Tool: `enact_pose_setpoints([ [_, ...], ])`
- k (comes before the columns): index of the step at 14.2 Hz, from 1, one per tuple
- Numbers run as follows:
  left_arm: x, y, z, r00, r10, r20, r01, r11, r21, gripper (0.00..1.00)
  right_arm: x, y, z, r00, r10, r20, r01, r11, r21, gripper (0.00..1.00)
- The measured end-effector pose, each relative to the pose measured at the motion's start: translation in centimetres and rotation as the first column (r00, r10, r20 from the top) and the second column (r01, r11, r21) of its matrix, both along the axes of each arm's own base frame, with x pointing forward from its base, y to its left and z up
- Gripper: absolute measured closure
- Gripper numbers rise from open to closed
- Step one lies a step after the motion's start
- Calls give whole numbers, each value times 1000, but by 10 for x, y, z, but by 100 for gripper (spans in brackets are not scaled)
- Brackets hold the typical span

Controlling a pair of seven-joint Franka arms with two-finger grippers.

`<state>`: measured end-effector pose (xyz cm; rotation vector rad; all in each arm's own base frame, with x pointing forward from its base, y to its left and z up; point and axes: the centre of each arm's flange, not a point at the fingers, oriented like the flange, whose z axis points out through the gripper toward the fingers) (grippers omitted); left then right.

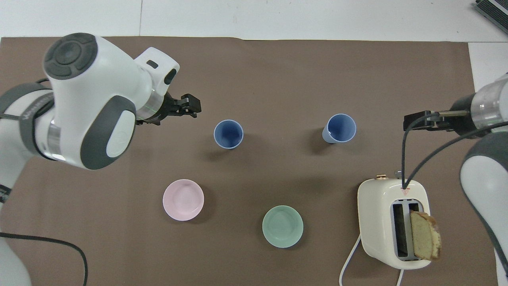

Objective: Stack blue cups with both arms
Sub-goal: 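Retract the left gripper while the right gripper reaches the other cup, then grasp the second blue cup with the right gripper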

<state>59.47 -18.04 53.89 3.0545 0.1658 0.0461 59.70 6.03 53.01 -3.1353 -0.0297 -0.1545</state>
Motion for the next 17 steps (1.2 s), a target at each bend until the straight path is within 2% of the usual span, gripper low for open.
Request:
enact_pose_setpoints([
  [2, -1, 29, 17, 1000, 1, -8, -1, 999, 54, 0, 16, 15, -33, 1000, 26, 1, -26, 1000, -4, 0],
  [4, -1, 61, 35, 1000, -22, -22, 23, 997, 71, 0, 25, 27, -61, 998, 60, -11, -60, 998, -9, 0],
  [6, -2, 100, 54, 999, -34, -17, 36, 996, 76, 0, 24, 28, -92, 993, 112, -46, -113, 994, -16, 0],
  [8, -12, 128, 76, 999, -51, -8, 52, 995, 80, 0, 18, 25, -122, 989, 140, -44, -141, 990, -18, 0],
  [11, -33, 135, 105, 997, -74, 9, 73, 994, 85, 0, 11, 25, -151, 988, 148, -36, -149, 989, -19, 0],
  [15, -40, 135, 113, 994, -104, 13, 102, 991, 88, 0, 13, 25, -162, 989, 148, -28, -149, 989, -20, 0],
  [17, -40, 135, 112, 994, -107, 11, 105, 991, 88, 0, 13, 25, -162, 989, 148, -28, -149, 989, -20, 18],
])
